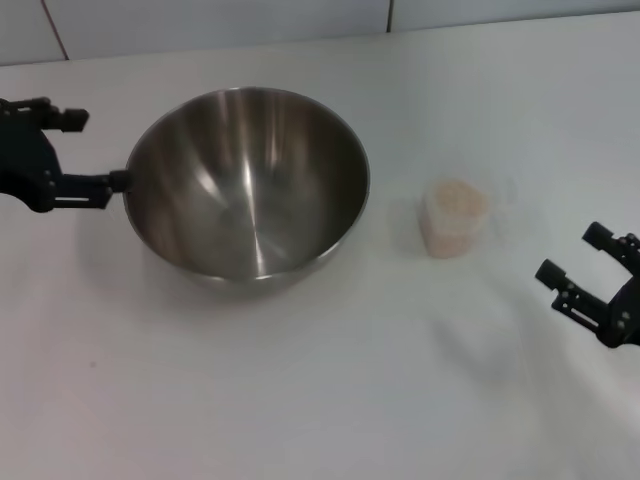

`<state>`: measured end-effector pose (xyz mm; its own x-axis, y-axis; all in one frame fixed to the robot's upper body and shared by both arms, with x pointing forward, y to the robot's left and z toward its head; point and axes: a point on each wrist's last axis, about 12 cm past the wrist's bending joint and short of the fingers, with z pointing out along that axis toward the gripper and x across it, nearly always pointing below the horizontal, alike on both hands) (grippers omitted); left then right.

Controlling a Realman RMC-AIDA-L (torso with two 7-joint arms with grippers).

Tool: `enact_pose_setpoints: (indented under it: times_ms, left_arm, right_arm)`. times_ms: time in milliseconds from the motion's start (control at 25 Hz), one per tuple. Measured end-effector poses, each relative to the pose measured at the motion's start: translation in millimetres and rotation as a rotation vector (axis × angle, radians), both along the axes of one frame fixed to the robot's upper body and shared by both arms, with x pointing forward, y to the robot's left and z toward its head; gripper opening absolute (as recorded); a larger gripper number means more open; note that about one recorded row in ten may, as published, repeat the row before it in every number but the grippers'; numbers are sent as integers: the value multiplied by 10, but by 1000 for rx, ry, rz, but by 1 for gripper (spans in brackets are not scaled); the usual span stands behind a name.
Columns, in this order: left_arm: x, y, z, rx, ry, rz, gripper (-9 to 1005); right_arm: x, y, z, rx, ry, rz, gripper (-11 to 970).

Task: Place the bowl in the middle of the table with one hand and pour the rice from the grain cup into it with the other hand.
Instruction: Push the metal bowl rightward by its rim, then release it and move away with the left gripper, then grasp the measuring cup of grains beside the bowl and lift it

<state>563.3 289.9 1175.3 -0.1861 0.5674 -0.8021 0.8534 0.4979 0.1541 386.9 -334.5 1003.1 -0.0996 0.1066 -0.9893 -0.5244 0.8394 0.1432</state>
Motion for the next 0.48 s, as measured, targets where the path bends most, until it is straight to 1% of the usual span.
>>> enact_pose_setpoints:
  times_ms: [80,120,160,240,360,400,440,480]
  left_arm:
    - [-61,90,-25,-58,-48,4,823]
    - [-61,90,-25,-58,-48,4,842]
    - [-91,130,-57,-88,-71,-5,860]
    - [-118,165,-122,-102,-84,-18,860]
    - [-152,227,-266,-131,-92,-20,859]
    - [-152,227,-266,-131,-92,-20,859]
    - [-154,228,-297,-146,-93,-22,859]
    - [-155,231,-314,-154,-93,-23,859]
  right_arm:
    - [30,-13,-44,-12,4,-70,837]
    - [57,-23,-62,-17,8,-105,837]
    - [86,-26,-77,-24,11,-130,837]
    - [148,-13,-101,-32,10,-174,837]
    - [256,34,-93,-35,-7,-191,837]
    - [256,34,-93,-35,-7,-191,837]
    - [312,53,-83,-36,-12,-184,837]
    - [312,53,-83,-36,-12,-184,837]
